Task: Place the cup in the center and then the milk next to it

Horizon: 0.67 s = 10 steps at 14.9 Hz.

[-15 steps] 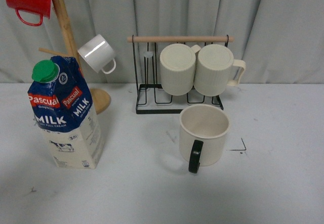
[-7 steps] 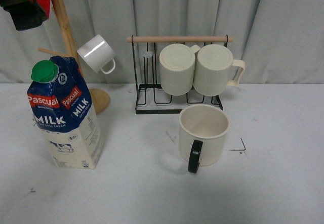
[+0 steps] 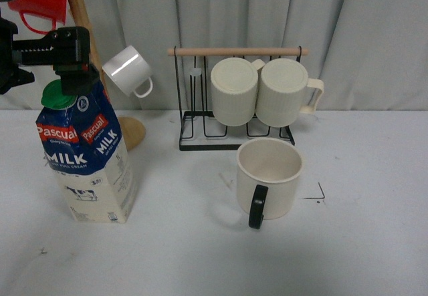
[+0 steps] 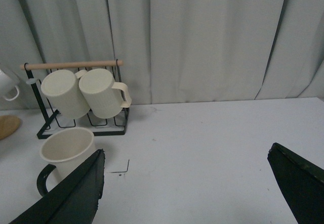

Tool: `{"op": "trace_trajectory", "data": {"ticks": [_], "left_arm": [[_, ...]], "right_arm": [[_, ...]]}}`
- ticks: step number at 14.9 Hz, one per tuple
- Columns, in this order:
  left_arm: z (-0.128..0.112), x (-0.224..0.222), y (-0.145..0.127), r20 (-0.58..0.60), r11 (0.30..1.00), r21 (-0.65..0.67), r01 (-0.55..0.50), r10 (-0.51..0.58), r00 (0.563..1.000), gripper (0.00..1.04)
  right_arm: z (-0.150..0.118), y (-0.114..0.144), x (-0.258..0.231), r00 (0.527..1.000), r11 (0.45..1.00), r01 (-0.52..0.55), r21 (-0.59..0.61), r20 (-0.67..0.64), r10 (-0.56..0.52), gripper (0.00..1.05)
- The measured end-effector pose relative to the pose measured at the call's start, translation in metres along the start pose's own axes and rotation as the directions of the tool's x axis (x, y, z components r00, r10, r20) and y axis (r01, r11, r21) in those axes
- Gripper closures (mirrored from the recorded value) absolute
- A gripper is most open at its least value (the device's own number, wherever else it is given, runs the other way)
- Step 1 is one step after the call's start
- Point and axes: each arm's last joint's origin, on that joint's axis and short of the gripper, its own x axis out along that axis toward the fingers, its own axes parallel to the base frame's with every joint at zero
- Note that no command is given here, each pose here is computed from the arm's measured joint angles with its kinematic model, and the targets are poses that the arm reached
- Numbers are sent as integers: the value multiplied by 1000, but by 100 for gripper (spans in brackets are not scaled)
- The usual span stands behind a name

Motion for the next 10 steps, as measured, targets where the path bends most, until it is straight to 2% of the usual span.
{"op": "trace_trajectory", "data": {"ticks": [5,6,8,10], "left_arm": [[-15,11,-4,-88,999,32,-1,4,996,7],[-18,12,-7,-105,999,41,5,0,994,12],[-19,13,-11,-110,999,51,15,-10,994,33],[-16,13,-14,-107,998,64,18,-11,994,61]], "right_arm": [[0,0,0,1000,1000,0,0,0,0,6],[0,0,0,1000,1000,0,0,0,0,6],[0,0,0,1000,1000,0,0,0,0,6],[0,0,0,1000,1000,0,0,0,0,6]]}}
